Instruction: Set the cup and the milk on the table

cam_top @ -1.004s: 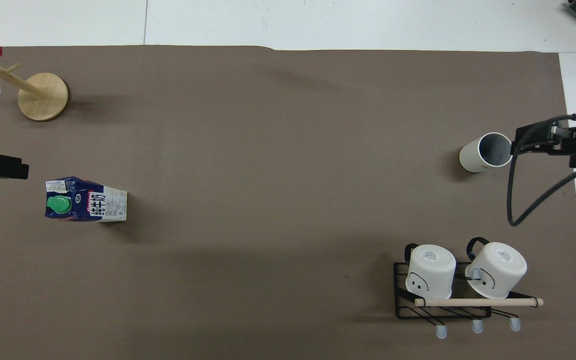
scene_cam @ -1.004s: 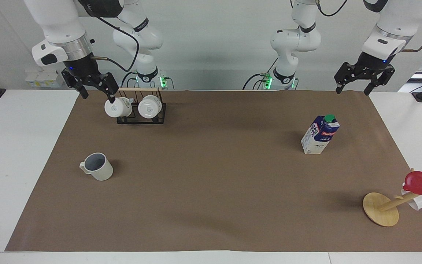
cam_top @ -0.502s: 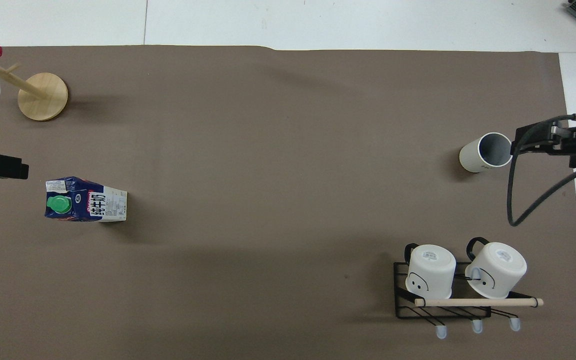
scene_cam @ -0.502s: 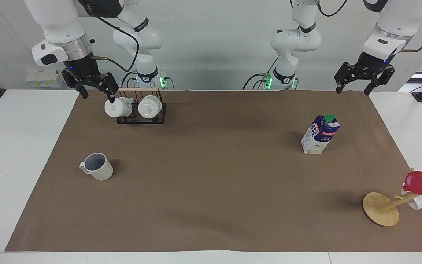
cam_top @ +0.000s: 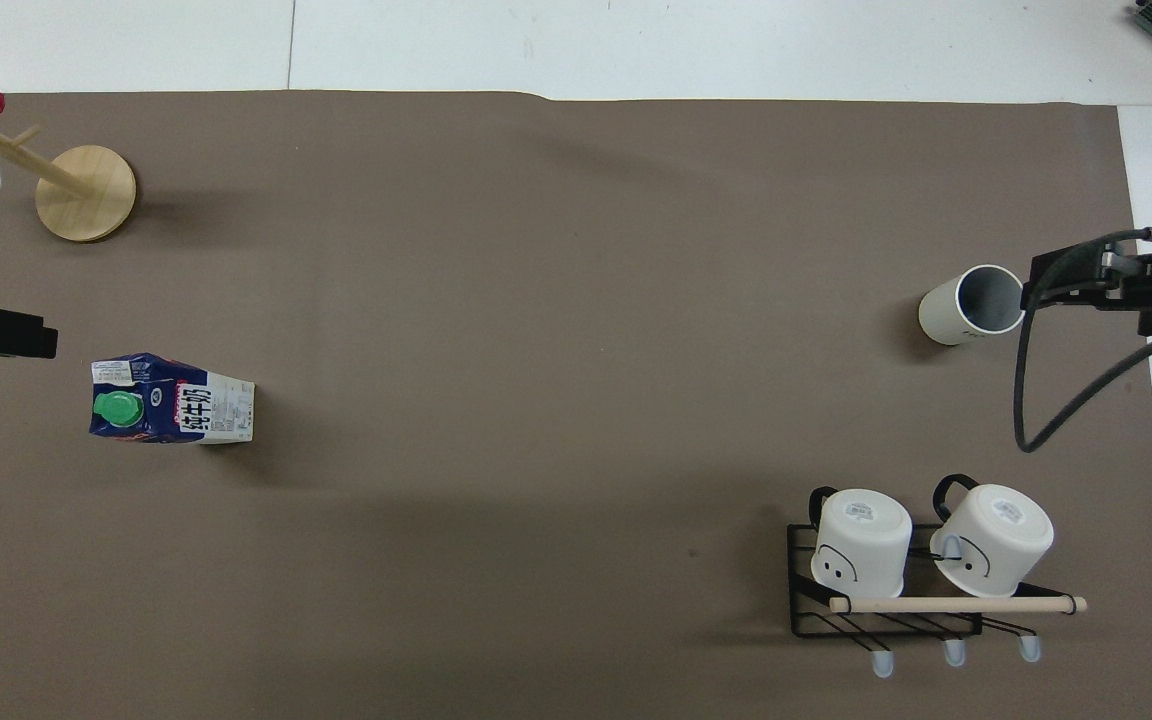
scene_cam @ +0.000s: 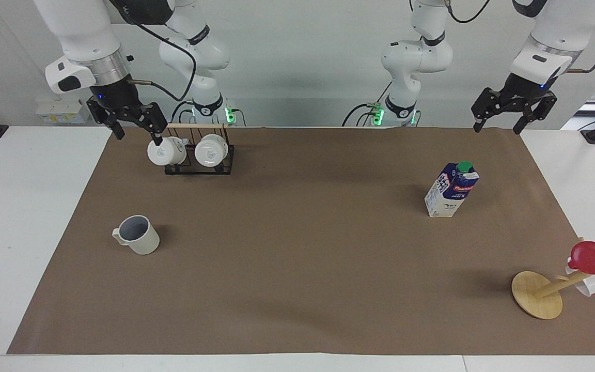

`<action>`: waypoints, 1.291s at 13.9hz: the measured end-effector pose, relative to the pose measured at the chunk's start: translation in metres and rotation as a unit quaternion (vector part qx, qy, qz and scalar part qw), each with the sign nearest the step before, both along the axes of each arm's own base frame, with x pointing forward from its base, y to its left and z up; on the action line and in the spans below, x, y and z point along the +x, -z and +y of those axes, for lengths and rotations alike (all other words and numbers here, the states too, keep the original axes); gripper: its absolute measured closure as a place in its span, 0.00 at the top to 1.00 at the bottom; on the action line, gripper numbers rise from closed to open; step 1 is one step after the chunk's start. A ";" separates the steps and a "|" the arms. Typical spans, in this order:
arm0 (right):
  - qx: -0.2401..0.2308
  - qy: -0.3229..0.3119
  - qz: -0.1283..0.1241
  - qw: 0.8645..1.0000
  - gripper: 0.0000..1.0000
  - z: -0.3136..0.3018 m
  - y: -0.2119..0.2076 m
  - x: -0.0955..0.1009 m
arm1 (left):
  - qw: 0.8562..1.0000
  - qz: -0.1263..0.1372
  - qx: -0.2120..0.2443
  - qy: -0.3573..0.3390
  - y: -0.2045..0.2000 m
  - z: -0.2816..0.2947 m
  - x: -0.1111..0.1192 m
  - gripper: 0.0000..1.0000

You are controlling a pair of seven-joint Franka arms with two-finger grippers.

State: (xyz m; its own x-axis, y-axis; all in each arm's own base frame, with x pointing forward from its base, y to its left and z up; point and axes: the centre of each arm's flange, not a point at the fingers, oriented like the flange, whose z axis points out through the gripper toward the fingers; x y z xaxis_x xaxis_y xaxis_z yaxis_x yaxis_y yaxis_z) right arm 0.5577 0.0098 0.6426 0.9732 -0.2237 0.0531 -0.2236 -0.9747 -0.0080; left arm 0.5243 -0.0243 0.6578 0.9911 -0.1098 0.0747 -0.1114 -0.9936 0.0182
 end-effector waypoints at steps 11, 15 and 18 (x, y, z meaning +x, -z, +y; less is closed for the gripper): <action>0.000 0.000 0.000 1.000 1.00 0.000 0.000 0.000 | 1.000 0.000 0.000 0.000 0.000 0.000 0.000 1.00; 0.000 0.001 -0.001 1.000 1.00 -0.001 0.000 0.000 | 1.000 0.000 0.000 0.000 0.000 0.000 0.000 1.00; 0.000 0.002 -0.011 1.000 1.00 -0.003 -0.002 0.003 | 1.000 0.000 0.000 0.000 0.000 0.000 0.000 1.00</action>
State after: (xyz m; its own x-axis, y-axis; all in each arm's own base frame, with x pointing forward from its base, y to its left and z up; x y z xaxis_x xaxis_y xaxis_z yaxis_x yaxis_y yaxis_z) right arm 0.5603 0.0073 0.6442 0.9709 -0.2278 0.0740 -0.2275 -0.9737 -0.0128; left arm 0.5243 -0.0242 0.6578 0.9911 -0.1098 0.0747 -0.1114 -0.9936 0.0182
